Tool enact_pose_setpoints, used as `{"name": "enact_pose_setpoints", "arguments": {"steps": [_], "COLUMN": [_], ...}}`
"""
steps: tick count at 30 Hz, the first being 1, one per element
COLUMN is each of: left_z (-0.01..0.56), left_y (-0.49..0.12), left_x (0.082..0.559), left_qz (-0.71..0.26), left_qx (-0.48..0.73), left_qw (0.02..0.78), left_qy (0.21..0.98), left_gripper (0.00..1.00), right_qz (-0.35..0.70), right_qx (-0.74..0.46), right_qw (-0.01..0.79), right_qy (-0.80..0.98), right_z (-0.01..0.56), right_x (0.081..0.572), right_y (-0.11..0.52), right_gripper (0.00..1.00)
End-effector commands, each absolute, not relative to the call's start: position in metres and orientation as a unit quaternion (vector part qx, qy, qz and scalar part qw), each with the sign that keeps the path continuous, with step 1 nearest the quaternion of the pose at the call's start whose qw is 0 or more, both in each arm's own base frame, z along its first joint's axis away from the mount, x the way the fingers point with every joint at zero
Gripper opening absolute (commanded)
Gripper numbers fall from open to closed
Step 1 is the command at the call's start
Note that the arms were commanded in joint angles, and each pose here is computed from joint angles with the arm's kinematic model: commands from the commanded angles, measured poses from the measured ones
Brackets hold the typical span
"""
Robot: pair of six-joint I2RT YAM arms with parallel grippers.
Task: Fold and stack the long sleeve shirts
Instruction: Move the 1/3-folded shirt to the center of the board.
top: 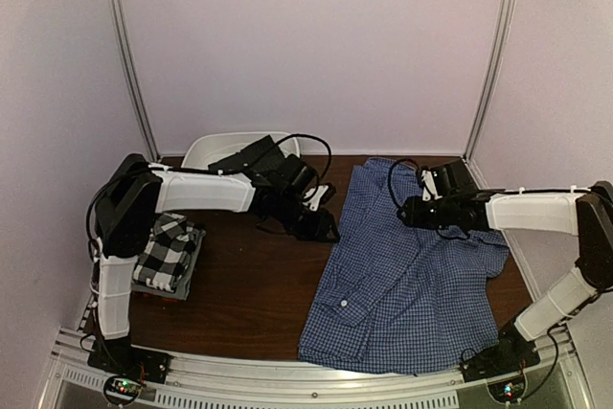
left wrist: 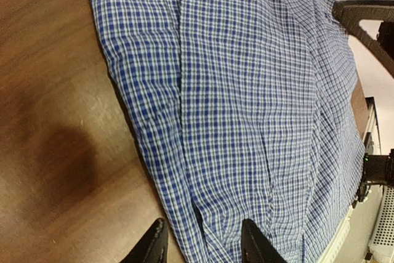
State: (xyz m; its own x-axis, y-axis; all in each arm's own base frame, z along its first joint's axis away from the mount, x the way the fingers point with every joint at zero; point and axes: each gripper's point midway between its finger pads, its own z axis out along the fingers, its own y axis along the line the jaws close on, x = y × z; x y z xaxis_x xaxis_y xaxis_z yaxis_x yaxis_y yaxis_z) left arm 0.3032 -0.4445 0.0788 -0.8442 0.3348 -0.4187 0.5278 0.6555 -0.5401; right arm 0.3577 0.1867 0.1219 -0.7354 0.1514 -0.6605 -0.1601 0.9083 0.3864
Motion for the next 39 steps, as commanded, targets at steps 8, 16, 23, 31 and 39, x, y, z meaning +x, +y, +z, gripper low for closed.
{"name": "enact_pose_setpoints", "arguments": {"steps": [8,16,23,31,39], "left_z": [0.043,0.027,0.016,0.010,0.004], "left_y": [-0.454,-0.466,-0.468,-0.454,-0.390], "left_x": [0.359,0.367,0.363,0.352,0.368], "left_qz": [-0.294,-0.302,-0.310,-0.303,-0.256], "left_qx": [0.241,0.232,0.217,0.189,0.132], "left_qw": [0.162,0.148,0.128,0.112,0.124], "left_qy": [0.910,0.913,0.917,0.927,0.950], "left_gripper": [0.42,0.40,0.24,0.00,0.00], "right_qz": [0.190,0.135,0.121,0.117,0.120], "right_qx": [0.063,0.068,0.063,0.048,0.016], "right_qw": [0.331,0.308,0.310,0.294,0.293], "right_qy": [0.922,0.939,0.941,0.947,0.948], "right_z": [0.060,0.028,0.021,0.012,0.022], "right_x": [0.402,0.409,0.422,0.431,0.443], "right_y": [0.157,0.143,0.143,0.152,0.175], "right_gripper": [0.37,0.36,0.36,0.37,0.44]}}
